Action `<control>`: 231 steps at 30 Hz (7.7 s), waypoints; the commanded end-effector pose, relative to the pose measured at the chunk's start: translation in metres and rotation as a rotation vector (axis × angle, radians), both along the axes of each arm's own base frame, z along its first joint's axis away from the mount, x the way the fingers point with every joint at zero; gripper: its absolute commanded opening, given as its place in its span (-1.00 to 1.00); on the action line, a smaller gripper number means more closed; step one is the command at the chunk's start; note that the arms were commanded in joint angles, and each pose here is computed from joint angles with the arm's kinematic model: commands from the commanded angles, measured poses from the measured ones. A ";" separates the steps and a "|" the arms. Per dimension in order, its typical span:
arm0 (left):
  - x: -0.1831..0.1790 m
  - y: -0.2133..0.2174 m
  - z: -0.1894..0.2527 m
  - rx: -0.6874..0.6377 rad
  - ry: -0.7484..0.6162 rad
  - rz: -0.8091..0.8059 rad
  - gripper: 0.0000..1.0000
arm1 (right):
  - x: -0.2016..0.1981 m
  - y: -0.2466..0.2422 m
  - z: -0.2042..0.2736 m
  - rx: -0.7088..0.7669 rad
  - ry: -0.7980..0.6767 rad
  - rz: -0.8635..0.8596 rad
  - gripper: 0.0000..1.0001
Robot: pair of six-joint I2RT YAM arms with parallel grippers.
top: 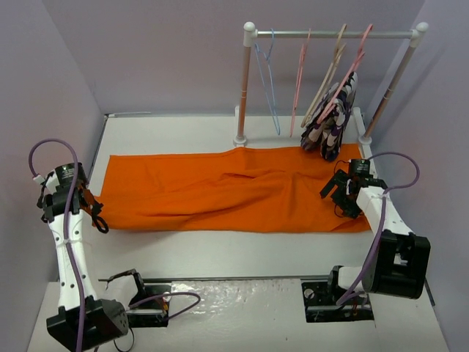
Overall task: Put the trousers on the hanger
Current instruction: Flatten out the trousers at the center of the board.
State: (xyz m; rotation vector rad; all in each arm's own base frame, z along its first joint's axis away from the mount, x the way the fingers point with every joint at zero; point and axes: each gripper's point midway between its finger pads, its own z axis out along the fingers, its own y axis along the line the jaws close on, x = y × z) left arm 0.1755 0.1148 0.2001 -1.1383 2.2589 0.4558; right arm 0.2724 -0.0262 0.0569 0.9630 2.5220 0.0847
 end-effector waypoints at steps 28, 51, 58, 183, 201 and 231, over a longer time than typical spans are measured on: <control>0.011 0.025 -0.026 0.091 0.047 0.045 -1.00 | -0.054 0.023 -0.057 0.058 0.181 -0.023 0.54; 0.000 -0.019 -0.049 -0.165 -0.108 0.114 0.40 | -0.012 0.022 0.022 -0.025 -0.097 0.069 0.63; 0.049 -0.036 -0.028 -0.236 -0.249 -0.088 0.49 | 0.001 0.049 0.036 -0.073 -0.133 0.231 0.63; 0.349 -0.046 -0.135 -0.376 -0.320 -0.371 0.51 | 0.194 -0.096 -0.008 -0.170 -0.250 -0.047 0.20; 0.129 -0.075 -0.101 -0.316 -0.131 -0.257 0.76 | 0.048 -0.033 0.026 -0.033 -0.174 -0.109 0.65; 0.138 -0.054 -0.184 -0.372 -0.018 -0.026 0.76 | 0.019 -0.036 -0.045 -0.001 -0.143 -0.247 0.70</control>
